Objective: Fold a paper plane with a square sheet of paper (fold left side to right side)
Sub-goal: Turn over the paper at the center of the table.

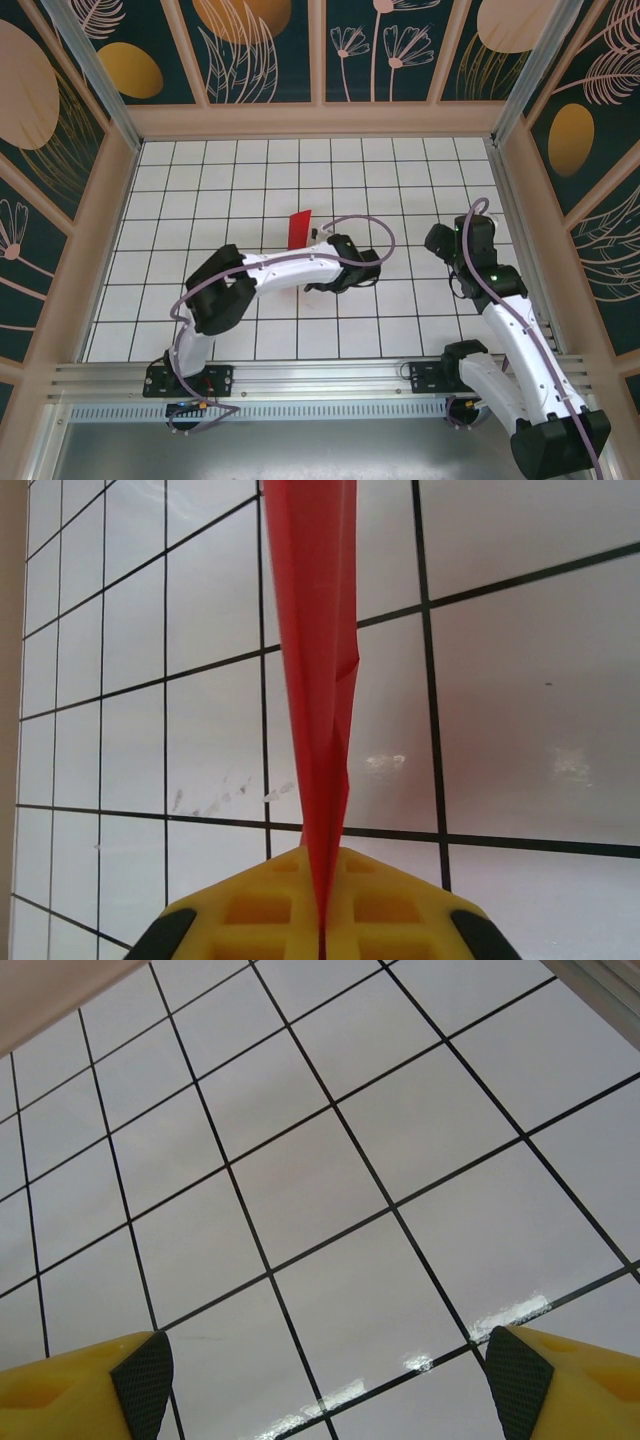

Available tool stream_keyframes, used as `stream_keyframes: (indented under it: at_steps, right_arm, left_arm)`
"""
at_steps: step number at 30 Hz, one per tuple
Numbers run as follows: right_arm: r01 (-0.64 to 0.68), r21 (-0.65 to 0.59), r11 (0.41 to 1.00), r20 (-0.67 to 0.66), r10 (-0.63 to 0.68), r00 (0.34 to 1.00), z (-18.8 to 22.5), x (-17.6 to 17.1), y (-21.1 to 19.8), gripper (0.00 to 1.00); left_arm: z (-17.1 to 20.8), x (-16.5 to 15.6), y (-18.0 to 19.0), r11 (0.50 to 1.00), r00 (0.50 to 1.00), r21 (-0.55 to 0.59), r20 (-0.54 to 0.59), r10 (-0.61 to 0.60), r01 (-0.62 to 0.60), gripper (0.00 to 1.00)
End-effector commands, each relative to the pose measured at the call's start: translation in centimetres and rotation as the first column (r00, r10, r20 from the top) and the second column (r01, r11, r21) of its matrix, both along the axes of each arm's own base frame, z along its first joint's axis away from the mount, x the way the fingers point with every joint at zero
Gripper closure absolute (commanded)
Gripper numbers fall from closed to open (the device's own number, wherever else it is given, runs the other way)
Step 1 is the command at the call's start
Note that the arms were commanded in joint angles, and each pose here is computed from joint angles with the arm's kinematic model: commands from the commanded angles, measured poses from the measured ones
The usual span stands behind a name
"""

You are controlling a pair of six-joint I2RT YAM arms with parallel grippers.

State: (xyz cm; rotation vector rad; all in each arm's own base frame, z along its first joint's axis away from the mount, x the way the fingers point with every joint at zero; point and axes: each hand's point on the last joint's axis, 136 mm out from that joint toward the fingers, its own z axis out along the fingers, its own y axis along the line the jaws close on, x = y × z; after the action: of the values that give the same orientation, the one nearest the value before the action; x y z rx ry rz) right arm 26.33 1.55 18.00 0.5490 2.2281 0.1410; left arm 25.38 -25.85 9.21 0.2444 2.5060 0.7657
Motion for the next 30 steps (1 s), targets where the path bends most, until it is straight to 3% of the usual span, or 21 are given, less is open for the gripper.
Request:
stream_keyframes:
  at_steps: [1,10,13,18,21,25,30]
  right_arm:
    - [-0.016,0.019,1.0,0.015,0.015,1.0,0.0,0.0,0.3,0.16]
    - [-0.06,0.041,0.997,-0.009,0.06,0.998,-1.1,-0.3,1.1,0.16]
    - [-0.077,0.049,0.996,-0.019,0.078,0.997,-1.5,-0.4,1.4,0.15]
    - [-0.089,0.06,0.994,-0.042,0.091,0.995,-1.9,-0.3,1.7,0.09]
    - [-0.109,0.066,0.992,-0.053,0.113,0.992,-2.1,-0.1,2.1,0.09]
    - [-0.216,0.155,0.964,-0.035,0.224,0.974,-2.4,0.7,4.7,0.08]
    - [-0.362,0.333,0.87,0.035,0.373,0.927,-2.8,2.2,9.8,0.09]
  left_arm:
    - [-0.8,-0.1,-0.9,0.998,0.997,0.049,-0.075,-0.032,0.036,0.89]
    - [-5.9,1.4,-5.3,0.996,0.978,-0.036,-0.188,-0.092,0.086,0.8]
    - [-6.6,2.0,-6.3,0.993,0.971,-0.07,-0.213,-0.11,0.097,0.68]
    - [-6.3,3.1,-9.1,0.963,0.953,-0.25,-0.254,-0.165,0.1,0.49]
    - [-4.5,4.2,-11.1,0.91,0.948,-0.402,-0.236,-0.214,0.105,0.41]
    - [-0.6,5.7,-12.8,0.789,0.95,-0.602,-0.156,-0.271,0.126,0.33]
    - [3.7,6.9,-9.9,0.649,0.964,-0.749,-0.049,-0.261,0.137,0.27]
